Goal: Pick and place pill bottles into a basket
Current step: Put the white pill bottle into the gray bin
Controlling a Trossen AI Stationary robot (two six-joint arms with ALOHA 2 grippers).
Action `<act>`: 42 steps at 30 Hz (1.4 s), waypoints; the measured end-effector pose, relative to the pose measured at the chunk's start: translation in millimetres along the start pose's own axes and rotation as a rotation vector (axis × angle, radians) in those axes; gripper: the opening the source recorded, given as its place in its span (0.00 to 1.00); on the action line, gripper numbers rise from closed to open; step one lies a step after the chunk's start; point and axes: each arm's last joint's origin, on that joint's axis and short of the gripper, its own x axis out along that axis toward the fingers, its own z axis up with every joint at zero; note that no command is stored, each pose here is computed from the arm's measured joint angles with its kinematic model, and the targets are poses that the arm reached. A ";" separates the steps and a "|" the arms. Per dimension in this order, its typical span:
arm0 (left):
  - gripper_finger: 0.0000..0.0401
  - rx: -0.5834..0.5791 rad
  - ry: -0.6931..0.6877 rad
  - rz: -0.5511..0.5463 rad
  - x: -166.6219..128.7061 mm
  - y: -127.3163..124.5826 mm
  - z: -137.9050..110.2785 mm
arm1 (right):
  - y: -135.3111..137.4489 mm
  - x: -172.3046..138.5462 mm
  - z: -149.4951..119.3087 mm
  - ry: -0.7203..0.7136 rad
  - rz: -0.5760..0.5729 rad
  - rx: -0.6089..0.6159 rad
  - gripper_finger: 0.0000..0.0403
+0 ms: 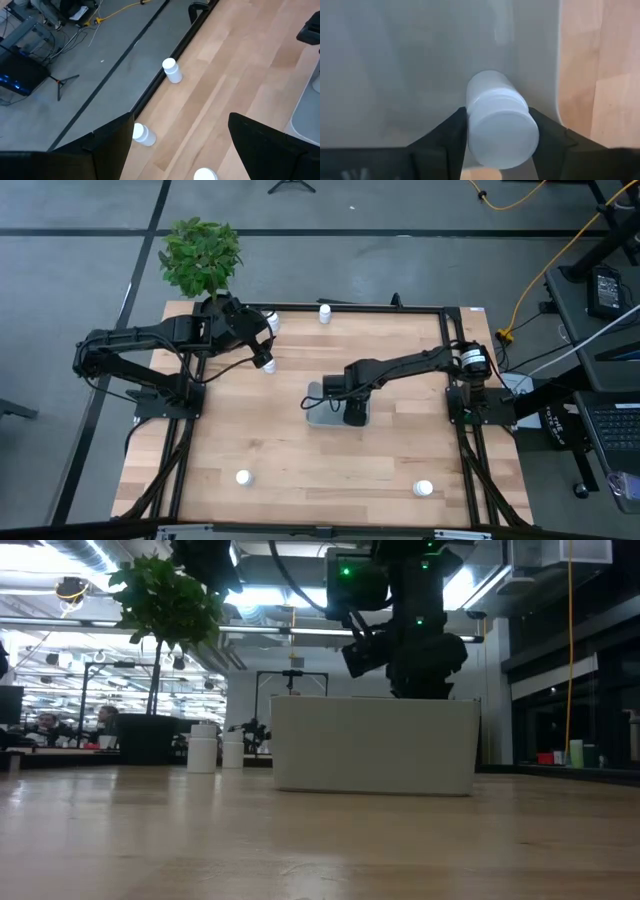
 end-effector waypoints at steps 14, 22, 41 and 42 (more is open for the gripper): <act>0.79 -0.028 0.008 -0.063 -0.1 -1.8 -0.2 | 0.4 -15.8 13.8 -0.075 0.035 0.050 0.64; 0.79 -0.028 0.009 -0.073 -0.1 -2.1 -0.2 | -5.0 -42.4 15.1 -0.048 -0.060 0.066 0.79; 0.79 0.033 0.005 -0.072 -0.4 -1.9 0.0 | 68.9 -256.4 -112.9 -0.414 0.159 0.240 0.79; 0.79 0.033 0.005 -0.072 -0.4 -1.9 0.0 | 75.1 -262.5 -125.6 -0.413 0.199 0.211 0.79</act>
